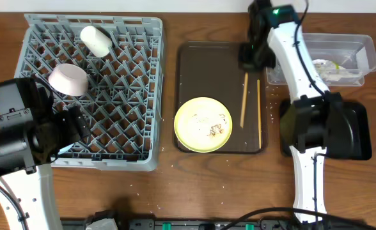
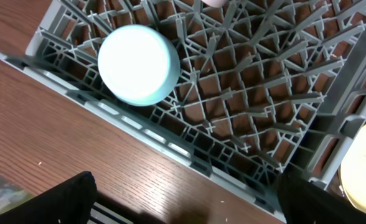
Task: Sort waste into correct bins and load items into the dishwasher
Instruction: 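Lift one chopstick and carry it to the rack's right edge, then stand the chopstick upright in the rack and open the right gripper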
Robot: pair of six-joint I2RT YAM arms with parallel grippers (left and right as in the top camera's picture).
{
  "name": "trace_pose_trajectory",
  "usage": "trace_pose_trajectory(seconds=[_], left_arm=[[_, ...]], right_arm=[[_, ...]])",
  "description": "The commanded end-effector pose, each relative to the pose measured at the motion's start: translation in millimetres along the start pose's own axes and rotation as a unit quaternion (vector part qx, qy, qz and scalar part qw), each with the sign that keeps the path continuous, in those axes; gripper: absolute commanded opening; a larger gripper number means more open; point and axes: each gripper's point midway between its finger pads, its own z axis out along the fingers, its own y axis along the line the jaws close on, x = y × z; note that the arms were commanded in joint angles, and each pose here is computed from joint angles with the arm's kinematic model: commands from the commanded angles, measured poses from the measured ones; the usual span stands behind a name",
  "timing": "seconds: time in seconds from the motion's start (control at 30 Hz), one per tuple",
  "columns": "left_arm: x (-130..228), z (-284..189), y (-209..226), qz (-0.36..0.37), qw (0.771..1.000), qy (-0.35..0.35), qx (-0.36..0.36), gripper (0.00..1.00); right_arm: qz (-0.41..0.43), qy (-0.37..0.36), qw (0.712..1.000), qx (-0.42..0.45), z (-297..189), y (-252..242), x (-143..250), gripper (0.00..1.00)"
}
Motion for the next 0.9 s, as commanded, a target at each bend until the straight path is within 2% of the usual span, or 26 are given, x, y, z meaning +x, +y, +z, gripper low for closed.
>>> trace_pose_trajectory(seconds=[0.0,0.1,0.3,0.47,0.73,0.87], left_arm=[[-3,-5,2,-0.005,1.000,-0.010,-0.005,0.93],[-3,-5,2,-0.005,1.000,-0.009,-0.005,0.94],[-3,-5,2,-0.005,1.000,-0.009,-0.005,0.94],[-3,-5,2,-0.005,1.000,-0.010,-0.005,0.93],[-3,-5,2,-0.005,1.000,-0.009,-0.005,0.94],[-3,-5,2,-0.005,1.000,-0.009,-0.005,0.94]], right_arm=[[0.013,-0.019,0.993,-0.113,-35,50,-4,0.01],[0.021,-0.019,0.977,-0.209,-48,93,-8,0.01],[0.058,-0.036,0.960,-0.271,-42,168,-9,0.01],[0.001,-0.068,0.943,-0.325,-44,243,6,0.01],[-0.035,-0.107,0.956,-0.272,-25,268,27,0.01],[-0.069,-0.095,0.960,-0.255,-9,274,46,0.01]])
